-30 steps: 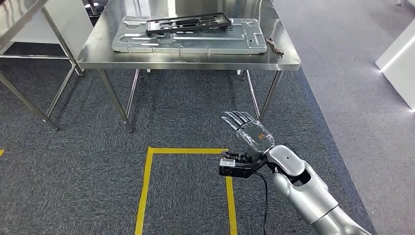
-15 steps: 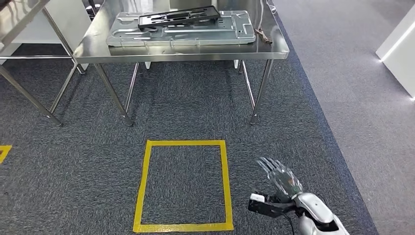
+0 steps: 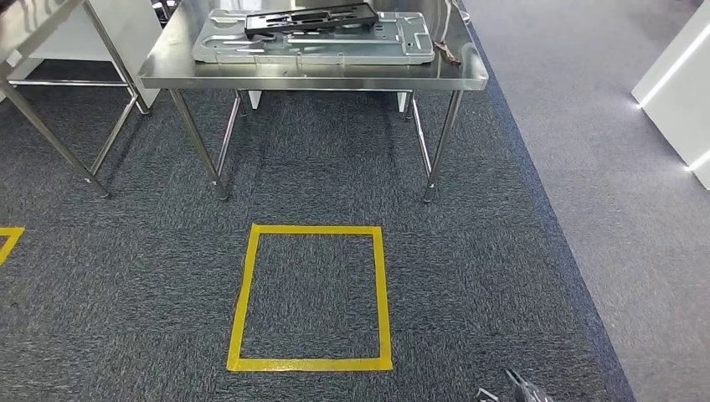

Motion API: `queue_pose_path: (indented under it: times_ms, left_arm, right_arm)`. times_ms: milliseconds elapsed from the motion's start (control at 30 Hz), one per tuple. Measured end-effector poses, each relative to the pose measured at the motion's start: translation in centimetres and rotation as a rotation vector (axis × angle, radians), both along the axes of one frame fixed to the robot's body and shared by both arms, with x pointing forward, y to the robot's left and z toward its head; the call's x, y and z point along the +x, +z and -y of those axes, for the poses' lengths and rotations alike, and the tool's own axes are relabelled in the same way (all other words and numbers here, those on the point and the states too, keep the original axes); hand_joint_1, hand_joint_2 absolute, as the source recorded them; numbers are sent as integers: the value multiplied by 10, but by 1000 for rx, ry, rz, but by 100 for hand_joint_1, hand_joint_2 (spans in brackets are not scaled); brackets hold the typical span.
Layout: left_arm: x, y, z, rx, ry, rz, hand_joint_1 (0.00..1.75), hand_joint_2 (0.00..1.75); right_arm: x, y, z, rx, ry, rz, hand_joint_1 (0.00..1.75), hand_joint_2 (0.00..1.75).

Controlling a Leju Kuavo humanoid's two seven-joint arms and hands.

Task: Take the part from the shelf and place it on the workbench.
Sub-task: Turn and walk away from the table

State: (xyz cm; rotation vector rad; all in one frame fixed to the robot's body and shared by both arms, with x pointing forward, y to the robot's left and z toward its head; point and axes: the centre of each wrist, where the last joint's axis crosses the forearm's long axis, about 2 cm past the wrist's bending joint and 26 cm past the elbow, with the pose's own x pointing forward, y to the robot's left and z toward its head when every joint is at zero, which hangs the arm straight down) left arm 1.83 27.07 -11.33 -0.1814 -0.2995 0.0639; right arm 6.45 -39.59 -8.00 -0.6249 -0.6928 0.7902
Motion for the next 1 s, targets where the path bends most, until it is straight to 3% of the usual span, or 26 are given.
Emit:
queue_pose_path:
  times_ms: [100, 133, 233, 633, 967, 1000]
  left_arm:
    - [-1, 0, 1, 1, 1, 1, 0, 0]
    - [0, 0, 2, 2, 1, 4, 0, 44]
    - [1, 0, 3, 7, -1, 9, 0, 175]
    - [0, 0, 2, 17, -35, -13, 0, 175]
    - [-3, 0, 1, 34, -28, -55, 0, 175]
    - [-3, 0, 0, 39, -24, -56, 0, 131]
  right_arm:
    - [-16, -11, -11, 63, -76, -80, 0, 131]
    - [-19, -13, -14, 85, -107, -115, 0, 175]
    - [-26, -20, -26, 152, -208, -231, 0, 175]
    - [-47, -33, -78, 461, -593, -626, 0, 175]
    - [-43, -33, -91, 521, -662, -665, 0, 175]
    - [-43, -33, -92, 526, -670, -659, 0, 131]
